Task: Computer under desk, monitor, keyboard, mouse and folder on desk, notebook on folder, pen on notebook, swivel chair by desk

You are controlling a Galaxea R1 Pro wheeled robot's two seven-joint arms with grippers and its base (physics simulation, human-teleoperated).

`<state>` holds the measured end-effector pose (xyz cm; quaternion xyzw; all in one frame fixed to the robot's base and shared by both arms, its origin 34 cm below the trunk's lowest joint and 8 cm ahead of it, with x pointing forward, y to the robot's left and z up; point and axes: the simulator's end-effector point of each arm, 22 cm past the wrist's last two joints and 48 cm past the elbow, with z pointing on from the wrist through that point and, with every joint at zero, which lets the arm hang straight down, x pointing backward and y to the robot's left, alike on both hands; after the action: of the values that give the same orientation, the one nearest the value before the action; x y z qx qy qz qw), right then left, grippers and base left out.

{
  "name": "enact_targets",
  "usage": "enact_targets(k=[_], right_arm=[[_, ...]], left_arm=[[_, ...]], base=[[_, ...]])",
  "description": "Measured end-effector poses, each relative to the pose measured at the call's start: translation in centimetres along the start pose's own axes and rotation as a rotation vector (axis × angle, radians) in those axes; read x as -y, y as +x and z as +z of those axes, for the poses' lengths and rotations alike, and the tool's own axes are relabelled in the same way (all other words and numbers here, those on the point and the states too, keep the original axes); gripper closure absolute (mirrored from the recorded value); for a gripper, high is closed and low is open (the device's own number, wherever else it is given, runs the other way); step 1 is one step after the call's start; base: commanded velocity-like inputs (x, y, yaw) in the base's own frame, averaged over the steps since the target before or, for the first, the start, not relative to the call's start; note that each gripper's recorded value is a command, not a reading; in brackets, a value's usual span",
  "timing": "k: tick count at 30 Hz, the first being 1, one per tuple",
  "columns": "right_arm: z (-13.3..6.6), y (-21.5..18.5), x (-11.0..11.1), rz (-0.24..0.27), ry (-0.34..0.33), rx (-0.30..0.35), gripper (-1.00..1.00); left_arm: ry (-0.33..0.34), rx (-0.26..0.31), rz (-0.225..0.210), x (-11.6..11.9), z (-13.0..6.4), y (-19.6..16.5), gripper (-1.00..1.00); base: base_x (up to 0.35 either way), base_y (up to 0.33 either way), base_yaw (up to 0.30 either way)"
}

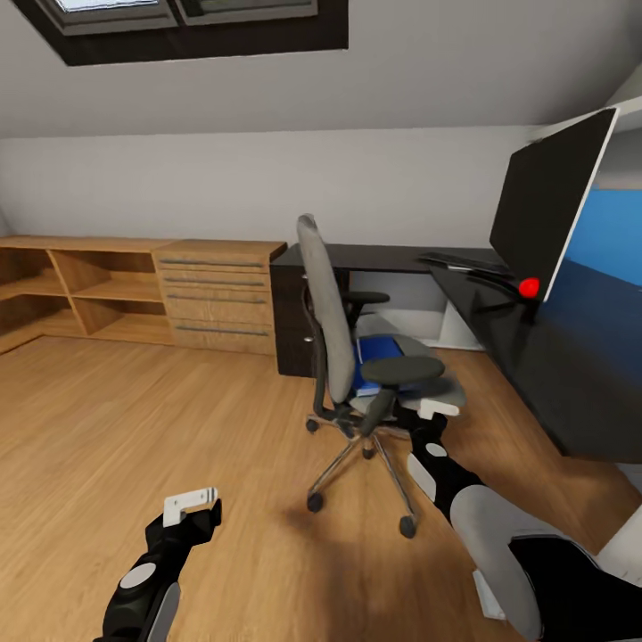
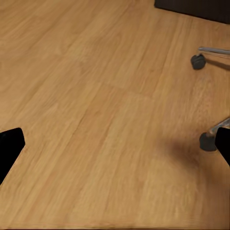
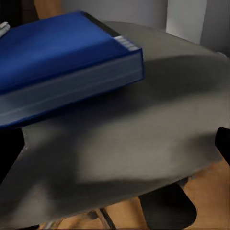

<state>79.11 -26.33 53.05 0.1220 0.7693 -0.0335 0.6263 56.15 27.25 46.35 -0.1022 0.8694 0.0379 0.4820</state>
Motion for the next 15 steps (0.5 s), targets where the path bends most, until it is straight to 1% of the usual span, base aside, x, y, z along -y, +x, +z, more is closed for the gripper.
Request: enact_targets(k=[4, 15], right_arm=[[-0.05, -0.13, -0.10, -0.001, -0.002, 0.002, -1.00], [-0.14, -0.49, -0.17, 0.001, -0.003, 0.007, -1.00]], left_arm=[[0.000, 0.002, 0.000, 0.00, -0.04, -0.09, -1.00], [0.001, 0.007, -0.001, 0.02, -0.16, -0.30, -1.00]], base=[[-0.126, 0.109, 0.263], [-0.007, 0.006, 0.264]])
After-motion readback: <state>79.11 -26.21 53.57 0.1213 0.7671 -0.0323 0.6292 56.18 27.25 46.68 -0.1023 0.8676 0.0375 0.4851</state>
